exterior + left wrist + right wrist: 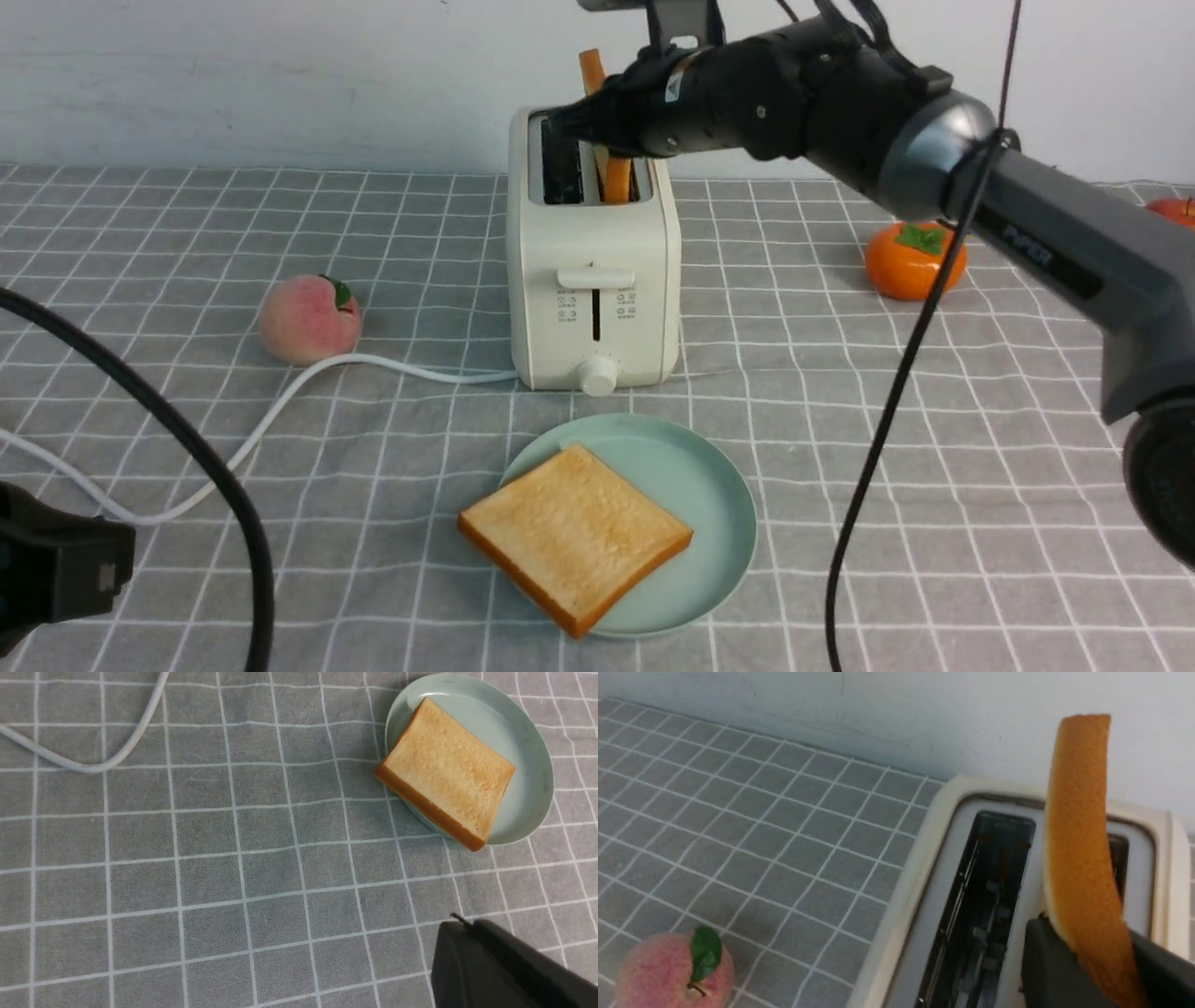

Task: Take toasted bread from bread machine on grey coffee table place on plate.
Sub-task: 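Grasp the toast slice in the toaster and pull it up out of the slot with the right gripper, then place the held slice of bread on top of the slice on the plate with the right gripper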

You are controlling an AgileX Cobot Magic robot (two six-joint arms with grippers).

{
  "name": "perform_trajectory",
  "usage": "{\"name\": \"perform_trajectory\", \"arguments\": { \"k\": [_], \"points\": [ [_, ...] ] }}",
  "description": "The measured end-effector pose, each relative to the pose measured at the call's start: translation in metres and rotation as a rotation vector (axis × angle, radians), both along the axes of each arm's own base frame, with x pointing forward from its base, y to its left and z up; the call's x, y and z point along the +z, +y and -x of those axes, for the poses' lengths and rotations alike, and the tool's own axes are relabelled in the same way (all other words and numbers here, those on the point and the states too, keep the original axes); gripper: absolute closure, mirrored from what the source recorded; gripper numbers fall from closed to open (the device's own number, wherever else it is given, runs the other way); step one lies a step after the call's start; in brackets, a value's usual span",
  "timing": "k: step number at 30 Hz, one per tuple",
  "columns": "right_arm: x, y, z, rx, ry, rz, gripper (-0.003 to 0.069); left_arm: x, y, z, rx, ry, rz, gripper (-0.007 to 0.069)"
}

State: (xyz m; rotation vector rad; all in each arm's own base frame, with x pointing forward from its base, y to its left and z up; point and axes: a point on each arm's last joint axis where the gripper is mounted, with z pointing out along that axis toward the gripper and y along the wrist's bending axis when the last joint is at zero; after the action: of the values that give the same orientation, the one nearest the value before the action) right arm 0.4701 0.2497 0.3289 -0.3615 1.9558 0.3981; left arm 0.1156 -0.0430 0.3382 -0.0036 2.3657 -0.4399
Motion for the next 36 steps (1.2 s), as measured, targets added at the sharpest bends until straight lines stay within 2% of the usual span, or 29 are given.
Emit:
{"name": "perform_trajectory", "arguments": {
  "k": [3, 5, 9, 10, 13, 16, 19, 24, 28, 29, 31, 36],
  "points": [
    [0.056, -0.013, 0.024, 0.007, -0.066, -0.043, 0.0547, 0.000, 0.001, 0.000, 0.002, -0.003, -0.010, 0.0639],
    [0.107, -0.028, 0.055, 0.003, -0.126, -0.072, 0.0547, 0.000, 0.001, 0.000, 0.003, -0.005, -0.020, 0.0639],
    [0.166, -0.061, 0.109, 0.001, -0.137, -0.068, 0.0547, 0.000, 0.002, -0.001, 0.005, -0.008, -0.029, 0.0639],
    [0.168, -0.062, 0.109, 0.000, -0.123, -0.060, 0.0547, 0.000, 0.002, -0.001, 0.005, -0.008, -0.029, 0.0639],
    [0.194, -0.097, 0.153, -0.010, -0.032, -0.007, 0.0547, 0.000, 0.002, -0.001, 0.006, -0.012, -0.033, 0.0639],
    [0.196, -0.121, 0.179, 0.014, 0.124, 0.061, 0.0547, 0.001, 0.002, -0.002, 0.008, -0.024, -0.032, 0.0639],
    [0.195, -0.126, 0.186, 0.072, 0.182, 0.058, 0.0547, 0.001, 0.002, -0.002, 0.010, -0.034, -0.029, 0.0639],
    [0.156, -0.112, 0.187, 0.306, 0.373, -0.069, 0.0547, 0.003, 0.002, -0.003, 0.013, -0.051, -0.024, 0.0639],
    [0.087, -0.094, 0.177, 0.444, 0.598, -0.171, 0.0547, 0.003, 0.002, -0.004, 0.013, -0.054, -0.026, 0.0639],
    [0.084, -0.093, 0.177, 0.447, 0.604, -0.176, 0.0547, 0.003, 0.002, -0.004, 0.012, -0.054, -0.027, 0.0639],
    [0.042, -0.088, 0.167, 0.445, 0.667, -0.222, 0.0547, 0.003, 0.003, -0.004, 0.013, -0.055, -0.030, 0.0639],
    [-0.032, -0.080, 0.147, 0.386, 0.765, -0.298, 0.0547, 0.002, 0.004, -0.004, 0.015, -0.060, -0.047, 0.0639]
  ]
}}
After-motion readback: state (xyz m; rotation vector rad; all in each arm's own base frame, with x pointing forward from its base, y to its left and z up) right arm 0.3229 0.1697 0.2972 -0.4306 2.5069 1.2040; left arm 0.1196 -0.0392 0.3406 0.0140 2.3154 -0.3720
